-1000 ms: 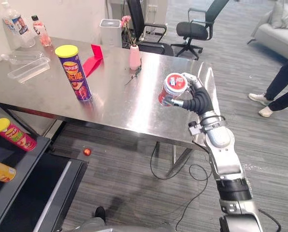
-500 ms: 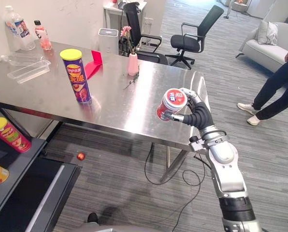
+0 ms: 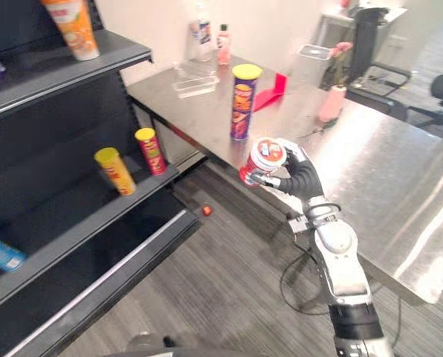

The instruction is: Put the gum and the chips on the shelf.

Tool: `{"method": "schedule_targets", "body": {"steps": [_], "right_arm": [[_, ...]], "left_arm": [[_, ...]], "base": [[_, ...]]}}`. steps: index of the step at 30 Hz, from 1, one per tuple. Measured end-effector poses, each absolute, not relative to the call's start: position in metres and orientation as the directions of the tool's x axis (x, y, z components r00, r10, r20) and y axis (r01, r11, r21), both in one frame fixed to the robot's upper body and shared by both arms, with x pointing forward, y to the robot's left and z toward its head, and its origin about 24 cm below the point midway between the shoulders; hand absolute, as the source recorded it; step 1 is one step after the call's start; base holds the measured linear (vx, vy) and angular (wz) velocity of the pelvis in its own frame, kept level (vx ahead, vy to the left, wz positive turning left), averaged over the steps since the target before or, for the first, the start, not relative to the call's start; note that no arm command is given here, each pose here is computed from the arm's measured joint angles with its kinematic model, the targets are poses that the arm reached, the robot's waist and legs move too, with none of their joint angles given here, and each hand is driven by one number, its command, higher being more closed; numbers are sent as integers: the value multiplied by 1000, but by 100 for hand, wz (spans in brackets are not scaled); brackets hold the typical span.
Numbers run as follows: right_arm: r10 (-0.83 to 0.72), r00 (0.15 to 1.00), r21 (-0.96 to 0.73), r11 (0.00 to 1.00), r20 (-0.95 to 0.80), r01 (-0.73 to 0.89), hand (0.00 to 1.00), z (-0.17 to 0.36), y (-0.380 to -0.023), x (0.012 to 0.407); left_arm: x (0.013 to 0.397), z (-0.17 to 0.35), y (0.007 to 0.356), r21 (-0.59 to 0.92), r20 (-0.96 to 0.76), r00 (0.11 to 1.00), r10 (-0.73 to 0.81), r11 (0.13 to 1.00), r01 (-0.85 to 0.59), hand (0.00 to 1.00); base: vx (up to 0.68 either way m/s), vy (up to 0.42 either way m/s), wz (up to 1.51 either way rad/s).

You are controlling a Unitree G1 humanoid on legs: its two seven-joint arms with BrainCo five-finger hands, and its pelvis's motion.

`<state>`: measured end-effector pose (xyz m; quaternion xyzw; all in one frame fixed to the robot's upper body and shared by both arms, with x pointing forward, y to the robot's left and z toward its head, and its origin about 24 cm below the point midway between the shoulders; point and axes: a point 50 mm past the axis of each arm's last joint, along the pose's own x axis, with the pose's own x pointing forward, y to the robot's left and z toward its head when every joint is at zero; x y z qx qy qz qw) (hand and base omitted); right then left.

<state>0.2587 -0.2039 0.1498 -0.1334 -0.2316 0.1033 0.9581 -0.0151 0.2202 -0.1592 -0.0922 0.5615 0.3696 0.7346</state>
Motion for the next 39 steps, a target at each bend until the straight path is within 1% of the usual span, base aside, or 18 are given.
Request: {"method": "schedule_targets", "body": {"steps": [2, 6, 13, 16, 18, 20, 22, 24, 26, 29, 34, 37, 39], "right_arm": [[262, 875, -300, 943, 408, -143, 100, 148, -203, 258], [257, 879, -288, 946, 401, -145, 100, 144, -202, 248], [193, 887, -261, 962, 420, -86, 100, 141, -212, 242], [206, 879, -272, 958, 430, -91, 100, 141, -212, 239], [211, 876, -278, 956, 434, -93, 100, 141, -213, 237], [180, 889, -277, 959, 422, -63, 100, 137, -221, 231], [166, 891, -275, 960, 422, -48, 100, 136, -223, 228], [178, 874, -283, 958, 451, -49, 100, 144, -220, 223], [191, 861, -288, 956, 471, -55, 100, 149, -217, 221], [188, 853, -266, 962, 487, -60, 100, 151, -214, 224], [233, 846, -250, 960, 479, -123, 100, 148, -202, 237], [234, 859, -240, 961, 456, -134, 100, 143, -200, 245], [227, 872, -234, 963, 433, -134, 100, 139, -202, 249]], "left_arm": [[-13, -160, 221, 285, -892, 104, 439, 727, -625, 0], [-20, -162, 218, 286, -902, 85, 423, 733, -617, 0], [-22, -162, 215, 271, -902, 114, 416, 753, -599, 0], [-20, -162, 216, 259, -903, 135, 407, 769, -585, 0], [-14, -161, 219, 255, -902, 153, 403, 786, -563, 0], [5, -160, 228, 250, -894, 192, 406, 806, -537, 0], [18, -160, 231, 239, -896, 209, 392, 822, -517, 0], [30, -161, 230, 216, -903, 224, 367, 838, -502, 0], [34, -161, 228, 202, -906, 232, 355, 843, -499, 0], [33, -162, 229, 204, -909, 223, 352, 843, -498, 0], [25, -161, 231, 215, -909, 210, 360, 837, -504, 0], [26, -162, 225, 200, -908, 222, 354, 835, -513, 0], [22, -163, 217, 186, -916, 215, 340, 833, -521, 0]], "base": [[-62, 165, 65], [-76, 99, 68], [-65, 43, 47], [-58, 137, 38], [-3, 148, 70], [18, 32, 133], [32, 11, 117], [65, 48, 100], [90, 53, 90], [169, -52, 93], [185, -126, 54], [174, -157, 32], [96, -154, 6]]}}
